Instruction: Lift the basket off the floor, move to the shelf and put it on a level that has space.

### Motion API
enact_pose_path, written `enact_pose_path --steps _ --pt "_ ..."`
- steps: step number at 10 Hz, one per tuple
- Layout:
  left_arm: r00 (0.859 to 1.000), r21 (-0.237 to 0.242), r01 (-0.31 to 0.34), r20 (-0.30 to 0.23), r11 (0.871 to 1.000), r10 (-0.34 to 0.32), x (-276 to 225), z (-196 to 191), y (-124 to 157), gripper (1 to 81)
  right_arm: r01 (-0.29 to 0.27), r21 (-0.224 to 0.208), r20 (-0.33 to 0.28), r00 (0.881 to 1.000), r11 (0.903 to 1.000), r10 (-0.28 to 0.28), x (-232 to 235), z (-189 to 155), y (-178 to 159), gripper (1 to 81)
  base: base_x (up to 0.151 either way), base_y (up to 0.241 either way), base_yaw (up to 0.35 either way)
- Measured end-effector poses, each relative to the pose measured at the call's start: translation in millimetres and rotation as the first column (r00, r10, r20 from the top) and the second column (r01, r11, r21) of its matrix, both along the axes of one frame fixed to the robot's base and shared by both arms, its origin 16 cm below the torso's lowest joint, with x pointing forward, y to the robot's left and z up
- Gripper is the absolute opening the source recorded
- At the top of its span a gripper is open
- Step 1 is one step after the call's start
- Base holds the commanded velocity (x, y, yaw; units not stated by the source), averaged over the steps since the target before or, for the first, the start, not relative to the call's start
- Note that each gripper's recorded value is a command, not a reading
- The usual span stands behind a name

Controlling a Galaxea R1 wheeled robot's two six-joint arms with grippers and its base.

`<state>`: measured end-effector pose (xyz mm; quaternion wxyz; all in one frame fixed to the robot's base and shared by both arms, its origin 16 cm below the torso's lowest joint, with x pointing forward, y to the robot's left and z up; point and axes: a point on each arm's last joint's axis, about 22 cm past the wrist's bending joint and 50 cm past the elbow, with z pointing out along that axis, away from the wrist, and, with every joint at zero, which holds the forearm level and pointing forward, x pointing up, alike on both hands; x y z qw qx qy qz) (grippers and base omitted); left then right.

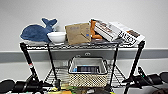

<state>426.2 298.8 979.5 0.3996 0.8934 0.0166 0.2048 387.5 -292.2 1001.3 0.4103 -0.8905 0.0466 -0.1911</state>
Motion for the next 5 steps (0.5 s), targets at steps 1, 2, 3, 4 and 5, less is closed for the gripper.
enact_pose_path --steps 1,2,3,4,5 --pt "0.999 0.015 -0.014 -0.051 1.000 0.014 -18.8 -17.5 11.4 81.1 0.008 -0.004 -0.047 0.999 1.0000 -0.008 -16.6 -16.1 -6.0 81.1 0.000 0.000 0.000" --pt "0.995 0.018 -0.006 -0.104 1.000 0.008 -38.2 -35.3 11.2 81.1 0.008 -0.006 -0.094 0.996 1.0000 -0.008 -32.4 -31.9 -8.2 81.1 0.000 0.000 0.000" --pt "0.990 0.015 -0.007 -0.139 1.000 0.009 -52.5 -49.4 9.3 81.1 0.005 -0.003 -0.138 0.990 1.0000 -0.005 -49.0 -47.0 -7.5 81.1 0.000 0.000 0.000" --pt "0.985 0.022 -0.019 -0.172 1.000 0.023 -66.6 -65.9 13.5 81.1 0.006 -0.002 -0.174 0.985 1.0000 -0.006 -62.8 -59.6 -8.4 81.1 0.000 0.000 0.000" --pt "0.980 0.036 -0.037 -0.195 0.999 0.043 -81.4 -83.4 20.6 81.1 0.008 -0.011 -0.214 0.977 0.9999 -0.010 -81.0 -77.1 -12.3 81.1 0.000 0.000 0.000"
